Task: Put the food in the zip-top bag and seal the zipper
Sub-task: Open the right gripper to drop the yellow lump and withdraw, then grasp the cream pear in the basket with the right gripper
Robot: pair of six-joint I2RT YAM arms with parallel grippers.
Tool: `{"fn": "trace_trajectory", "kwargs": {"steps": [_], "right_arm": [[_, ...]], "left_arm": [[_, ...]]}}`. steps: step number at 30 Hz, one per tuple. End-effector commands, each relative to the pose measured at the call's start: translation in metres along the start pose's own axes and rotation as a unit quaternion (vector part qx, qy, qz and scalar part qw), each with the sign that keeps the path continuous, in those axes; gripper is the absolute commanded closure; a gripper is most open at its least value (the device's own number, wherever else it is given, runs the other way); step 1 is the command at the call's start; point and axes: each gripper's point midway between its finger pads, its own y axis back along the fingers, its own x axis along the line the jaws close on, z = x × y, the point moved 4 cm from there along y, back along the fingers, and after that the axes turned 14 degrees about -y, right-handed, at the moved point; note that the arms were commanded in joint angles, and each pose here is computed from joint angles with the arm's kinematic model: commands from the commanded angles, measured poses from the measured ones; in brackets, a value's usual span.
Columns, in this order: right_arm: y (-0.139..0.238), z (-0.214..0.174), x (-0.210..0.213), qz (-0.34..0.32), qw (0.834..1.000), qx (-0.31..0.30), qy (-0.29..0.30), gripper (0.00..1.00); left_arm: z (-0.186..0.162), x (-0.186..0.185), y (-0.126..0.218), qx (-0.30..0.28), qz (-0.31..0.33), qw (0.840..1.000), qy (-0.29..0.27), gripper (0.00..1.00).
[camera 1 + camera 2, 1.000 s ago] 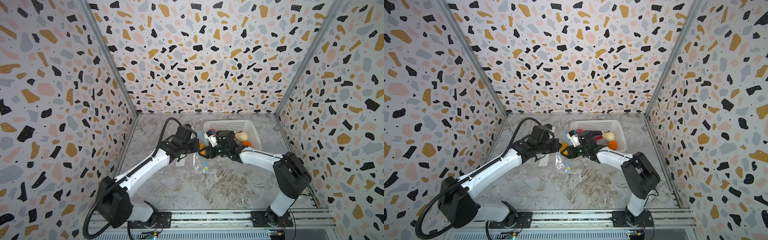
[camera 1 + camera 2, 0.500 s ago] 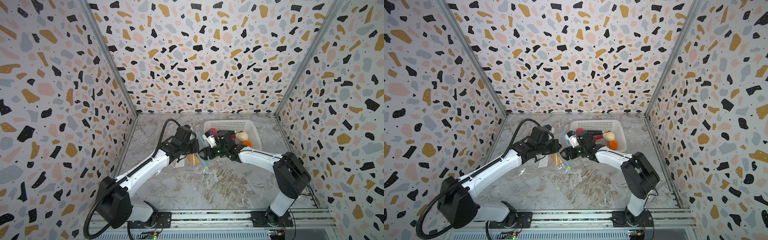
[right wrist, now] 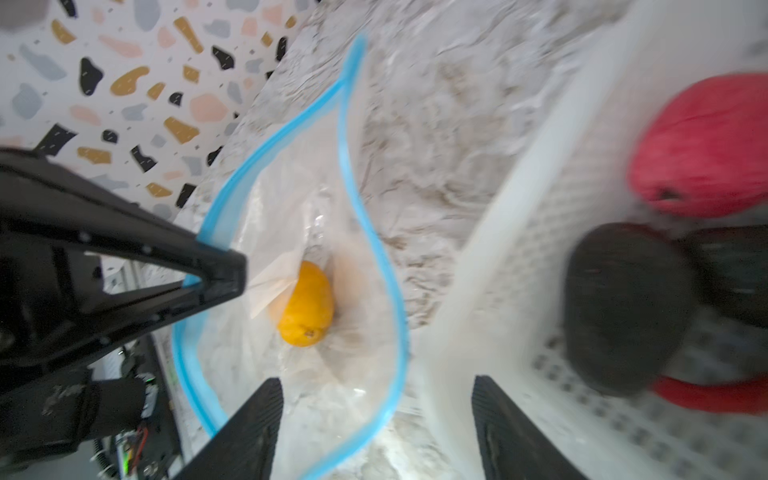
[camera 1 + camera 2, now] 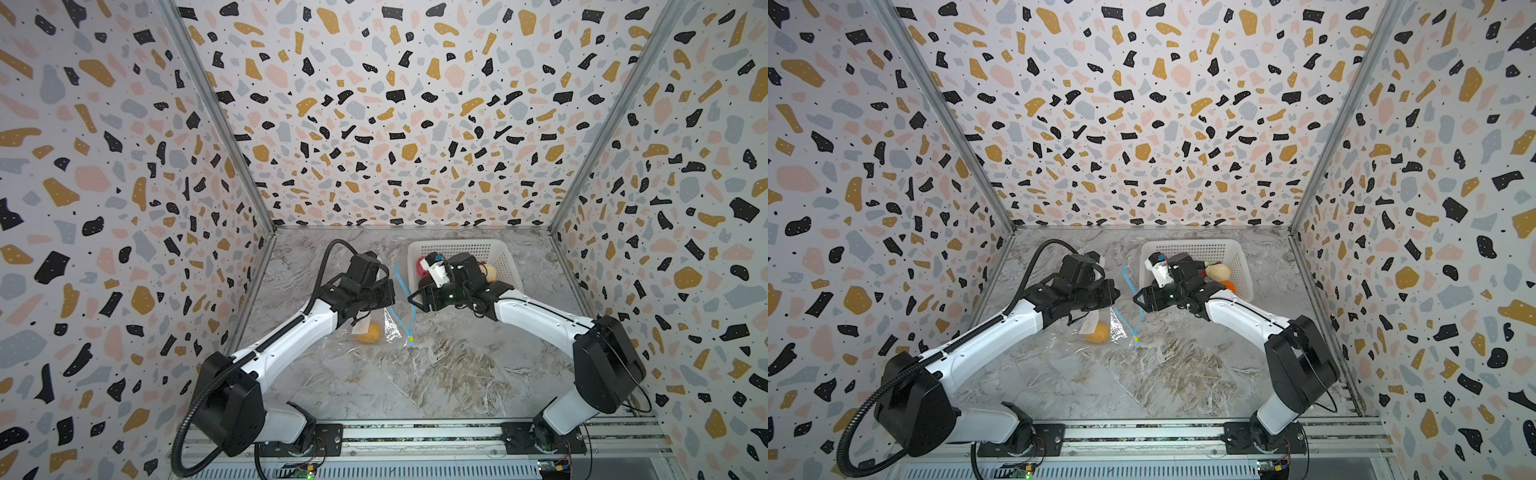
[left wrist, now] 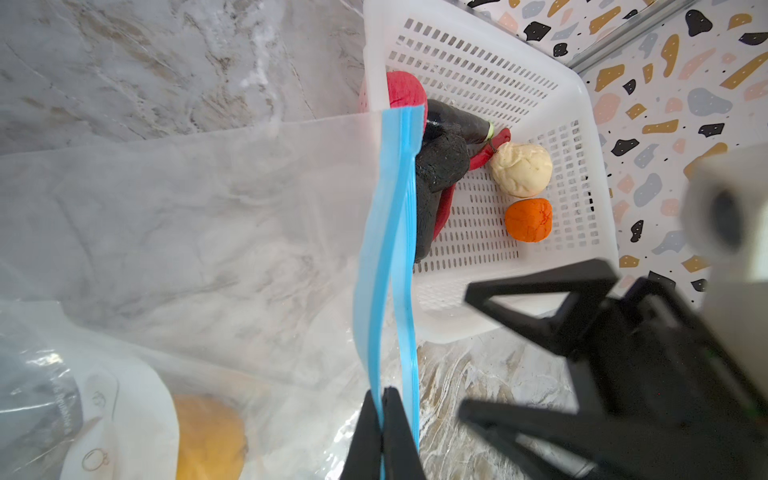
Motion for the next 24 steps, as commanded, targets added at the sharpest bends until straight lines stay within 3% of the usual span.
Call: {"fn": "trace_trajectory", "kwargs": {"steps": [1,8,19,24], "right_arm": [[0.020,0.026,-0.046,-0.113,0.993,-0.026,0.005,0.27],[0.035,0.063,-0.134,-0.280,0.960,-0.032,0.000,0.29],[0.045,0.080,-0.208,-0.367,0.930,-0.020,-0.004,0.18],[0.039,0.085,-0.228,-0.370,0.929,-0.015,-0.017,0.14]], "left_arm": [[0.006,-0.001,-0.005,-0.006,-0.010,1.000,-0.013,1.00],[0.007,-0.004,-0.013,0.004,-0.019,1.000,-0.019,1.00],[0.002,-0.002,-0.018,0.016,-0.020,0.999,-0.021,1.00],[0.004,-0.004,-0.023,0.021,-0.023,0.999,-0.021,1.00]]}}
